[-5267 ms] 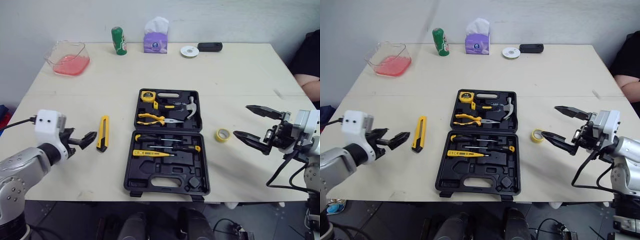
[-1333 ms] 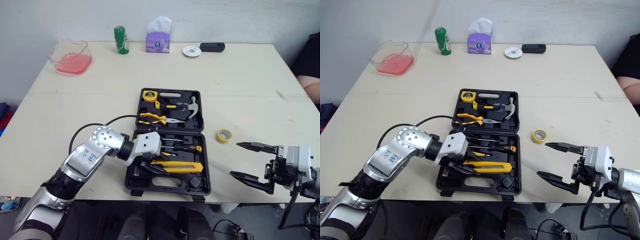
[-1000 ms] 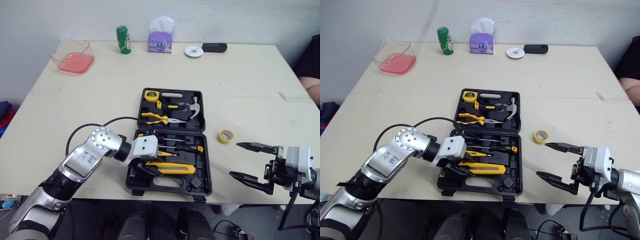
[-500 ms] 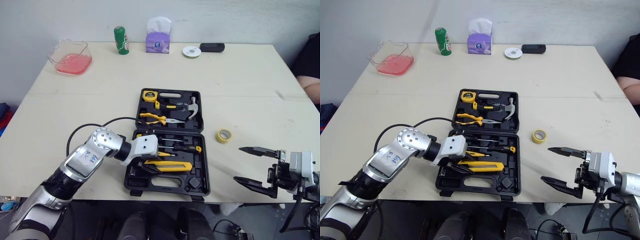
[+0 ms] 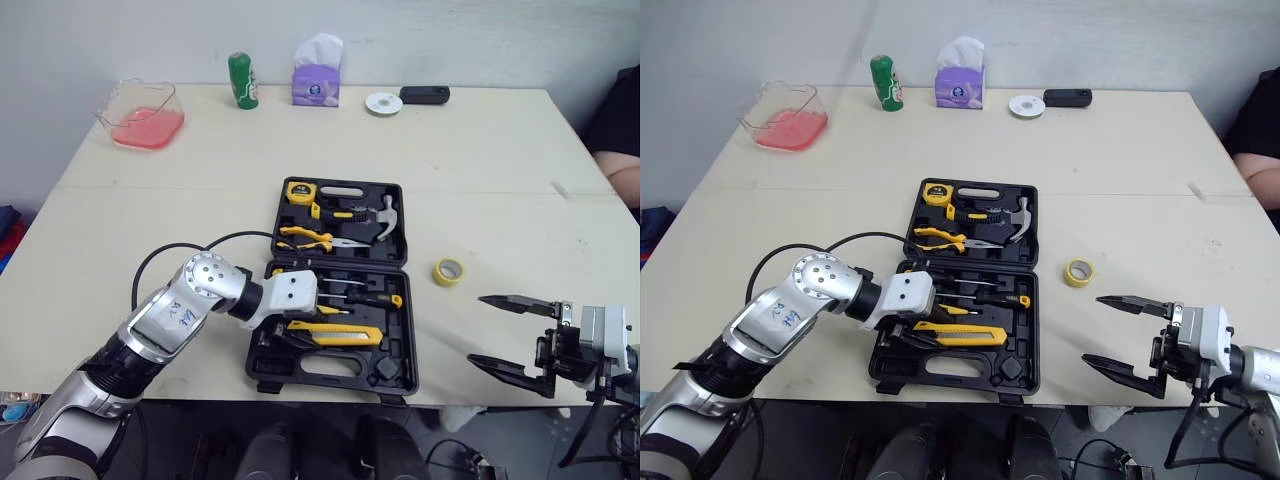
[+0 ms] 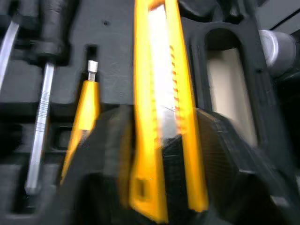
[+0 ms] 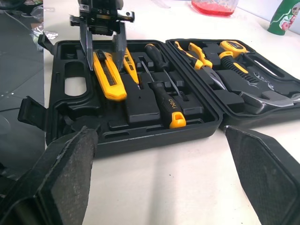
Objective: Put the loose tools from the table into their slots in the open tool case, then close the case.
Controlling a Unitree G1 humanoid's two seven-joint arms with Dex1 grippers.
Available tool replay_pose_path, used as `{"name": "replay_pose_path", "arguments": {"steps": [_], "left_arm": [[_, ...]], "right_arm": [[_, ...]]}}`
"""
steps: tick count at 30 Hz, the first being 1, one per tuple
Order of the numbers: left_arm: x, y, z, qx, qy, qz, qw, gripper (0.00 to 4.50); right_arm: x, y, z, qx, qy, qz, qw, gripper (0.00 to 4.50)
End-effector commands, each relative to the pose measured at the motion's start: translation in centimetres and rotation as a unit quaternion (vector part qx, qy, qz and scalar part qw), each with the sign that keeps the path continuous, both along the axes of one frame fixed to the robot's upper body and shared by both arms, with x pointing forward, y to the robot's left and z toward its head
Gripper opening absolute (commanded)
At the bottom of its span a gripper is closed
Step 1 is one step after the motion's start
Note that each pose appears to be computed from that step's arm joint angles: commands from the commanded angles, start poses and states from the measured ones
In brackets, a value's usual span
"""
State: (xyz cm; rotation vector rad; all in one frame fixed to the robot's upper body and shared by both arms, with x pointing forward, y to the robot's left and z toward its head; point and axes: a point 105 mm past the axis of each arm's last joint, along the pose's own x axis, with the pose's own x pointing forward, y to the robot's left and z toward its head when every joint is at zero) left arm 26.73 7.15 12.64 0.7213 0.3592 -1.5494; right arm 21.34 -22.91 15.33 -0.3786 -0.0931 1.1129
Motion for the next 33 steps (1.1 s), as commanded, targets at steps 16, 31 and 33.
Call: {"name": "replay_pose_path", "arguments": {"steps": [16, 31, 33], "left_arm": [[-0.8, -0.3, 5.3, -0.176, -0.024, -0.068, 0.982, 3.5], [-2.2, -0.6, 5.7, -0.217, -0.033, -0.114, 0.969, 0.07], [-2.3, -1.0, 4.8, -0.206, -0.023, -0.111, 0.972, 0.07]], "right_arm": [[1.1, 1.6, 2.3, -0.001, -0.021, 0.013, 1.0, 4.5], [1.0, 1.4, 2.2, -0.004, -0.019, 0.019, 1.0, 4.5], [0.9, 1.5, 2.0, -0.003, -0.018, 0.021, 1.0, 4.5]]}}
